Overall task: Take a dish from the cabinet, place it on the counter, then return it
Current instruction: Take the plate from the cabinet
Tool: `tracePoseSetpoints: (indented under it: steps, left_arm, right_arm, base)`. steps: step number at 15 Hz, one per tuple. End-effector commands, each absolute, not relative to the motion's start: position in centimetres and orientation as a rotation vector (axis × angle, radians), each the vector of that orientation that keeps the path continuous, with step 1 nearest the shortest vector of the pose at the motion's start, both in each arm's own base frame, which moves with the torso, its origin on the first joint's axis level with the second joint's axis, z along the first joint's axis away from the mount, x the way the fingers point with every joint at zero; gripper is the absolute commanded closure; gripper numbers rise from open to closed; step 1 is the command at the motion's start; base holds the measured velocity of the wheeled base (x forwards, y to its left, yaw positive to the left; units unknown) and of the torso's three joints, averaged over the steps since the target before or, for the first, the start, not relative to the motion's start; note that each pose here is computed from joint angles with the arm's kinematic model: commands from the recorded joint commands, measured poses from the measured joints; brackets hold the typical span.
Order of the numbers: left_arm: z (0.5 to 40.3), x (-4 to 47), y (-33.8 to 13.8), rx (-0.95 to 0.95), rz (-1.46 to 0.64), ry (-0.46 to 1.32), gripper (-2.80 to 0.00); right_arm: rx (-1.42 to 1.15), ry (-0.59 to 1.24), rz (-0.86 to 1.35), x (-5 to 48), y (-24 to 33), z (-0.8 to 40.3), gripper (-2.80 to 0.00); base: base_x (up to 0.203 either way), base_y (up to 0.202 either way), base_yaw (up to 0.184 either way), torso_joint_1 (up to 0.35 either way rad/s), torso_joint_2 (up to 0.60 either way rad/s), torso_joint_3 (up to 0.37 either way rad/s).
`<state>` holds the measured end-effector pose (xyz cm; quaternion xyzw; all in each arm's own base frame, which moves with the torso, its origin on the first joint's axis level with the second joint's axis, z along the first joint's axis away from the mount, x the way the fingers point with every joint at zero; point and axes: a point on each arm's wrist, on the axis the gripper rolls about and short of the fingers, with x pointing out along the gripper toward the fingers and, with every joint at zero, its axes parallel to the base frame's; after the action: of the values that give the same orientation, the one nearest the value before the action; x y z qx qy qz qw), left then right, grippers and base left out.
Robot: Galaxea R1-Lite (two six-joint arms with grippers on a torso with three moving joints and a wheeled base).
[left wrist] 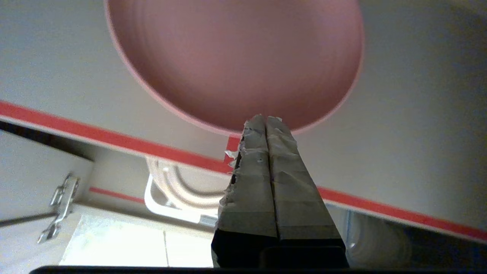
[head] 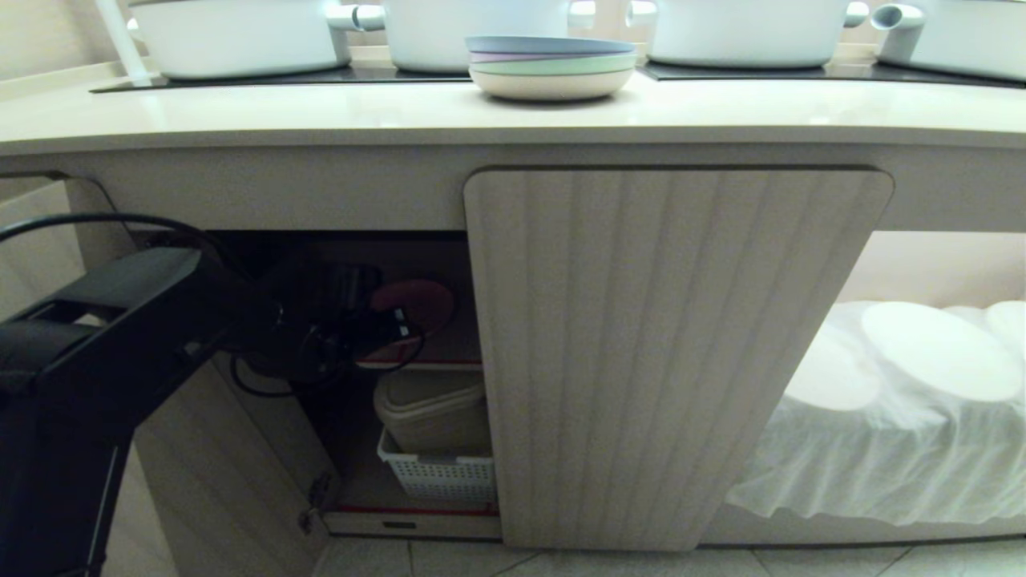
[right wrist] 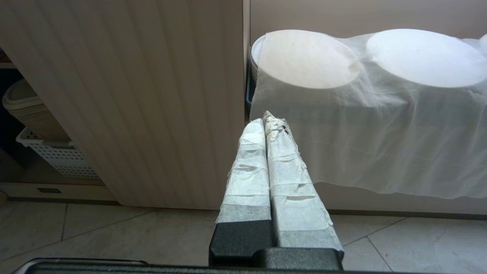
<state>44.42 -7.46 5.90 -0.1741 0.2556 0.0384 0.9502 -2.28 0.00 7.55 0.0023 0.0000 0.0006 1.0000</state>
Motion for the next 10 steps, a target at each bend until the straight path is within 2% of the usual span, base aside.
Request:
tracePoseSetpoints:
  steps: [1,10]
  left_arm:
    - [6.38,44.76,-7.37,-0.361,0.085,0.498,0.00]
    - [6.26,44.84,-6.46,-0.394,0.141,0.528,0.00]
  right_arm:
    - [0.005,0.000,0.002,-2.28,0.00,7.55,0.00]
    - [0.005,0.000,0.002,-2.28,0.00,7.55,0.00]
  base:
    - [0.000,0.000,0.000,0.000,0.00,0.000]
    - [0.000,0.000,0.000,0.000,0.00,0.000]
